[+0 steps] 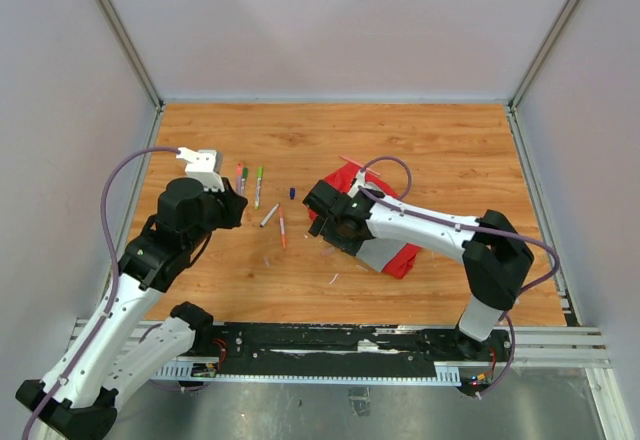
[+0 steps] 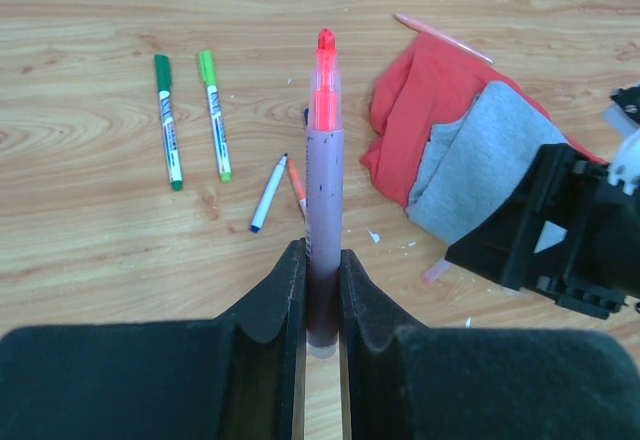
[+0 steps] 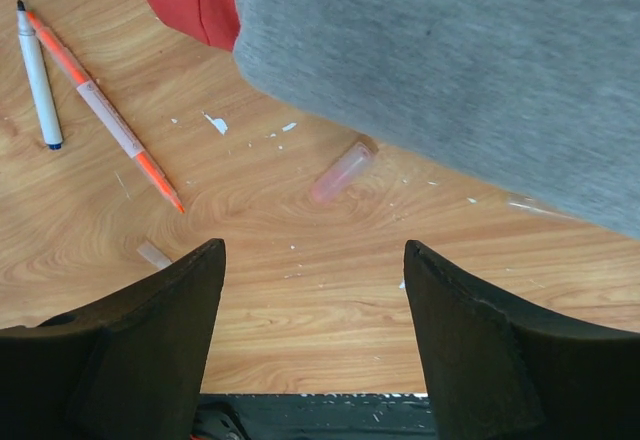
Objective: Insert the pens into the pen caps
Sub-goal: Insert the pen cap onto the pen.
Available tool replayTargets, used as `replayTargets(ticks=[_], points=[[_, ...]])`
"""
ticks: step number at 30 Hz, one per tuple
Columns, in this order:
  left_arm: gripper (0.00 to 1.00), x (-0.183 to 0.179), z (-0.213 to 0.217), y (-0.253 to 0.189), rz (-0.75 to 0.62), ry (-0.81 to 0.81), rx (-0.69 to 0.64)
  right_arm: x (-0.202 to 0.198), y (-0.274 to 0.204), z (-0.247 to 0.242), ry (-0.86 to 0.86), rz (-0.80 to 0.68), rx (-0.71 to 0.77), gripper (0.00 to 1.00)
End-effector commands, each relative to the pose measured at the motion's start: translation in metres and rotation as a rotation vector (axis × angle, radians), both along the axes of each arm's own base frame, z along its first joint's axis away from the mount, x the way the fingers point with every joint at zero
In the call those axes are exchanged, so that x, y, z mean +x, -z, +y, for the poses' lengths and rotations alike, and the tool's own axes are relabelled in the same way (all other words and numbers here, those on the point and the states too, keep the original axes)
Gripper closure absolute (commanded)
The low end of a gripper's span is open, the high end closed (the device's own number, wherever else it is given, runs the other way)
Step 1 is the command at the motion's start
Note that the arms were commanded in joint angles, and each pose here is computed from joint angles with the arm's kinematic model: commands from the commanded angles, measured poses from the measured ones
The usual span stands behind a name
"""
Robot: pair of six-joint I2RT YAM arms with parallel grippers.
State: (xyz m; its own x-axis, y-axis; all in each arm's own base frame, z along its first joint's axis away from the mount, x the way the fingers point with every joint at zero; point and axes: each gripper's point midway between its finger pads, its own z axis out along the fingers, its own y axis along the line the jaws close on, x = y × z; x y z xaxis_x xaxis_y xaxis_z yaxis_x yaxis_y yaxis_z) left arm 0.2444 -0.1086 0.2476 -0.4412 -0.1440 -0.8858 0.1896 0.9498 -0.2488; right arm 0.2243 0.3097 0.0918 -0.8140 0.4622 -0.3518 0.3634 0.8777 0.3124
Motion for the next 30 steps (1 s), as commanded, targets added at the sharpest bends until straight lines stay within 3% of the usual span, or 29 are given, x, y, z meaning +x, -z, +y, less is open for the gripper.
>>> replayTargets(ticks=[1,13,30], points=[[0.99,0.002,0.000,-0.002,-0.028,0.012,0.003,-0.011,0.014,0.008,0.020,0.094,-0.042,0.29],[0.99,0.001,-0.002,0.000,-0.033,0.022,-0.003,-0.004,0.057,0.011,0.088,0.161,-0.111,0.41],[0.99,0.002,-0.004,0.002,-0.027,0.029,-0.001,0.008,0.074,0.000,0.106,0.176,-0.171,0.61]])
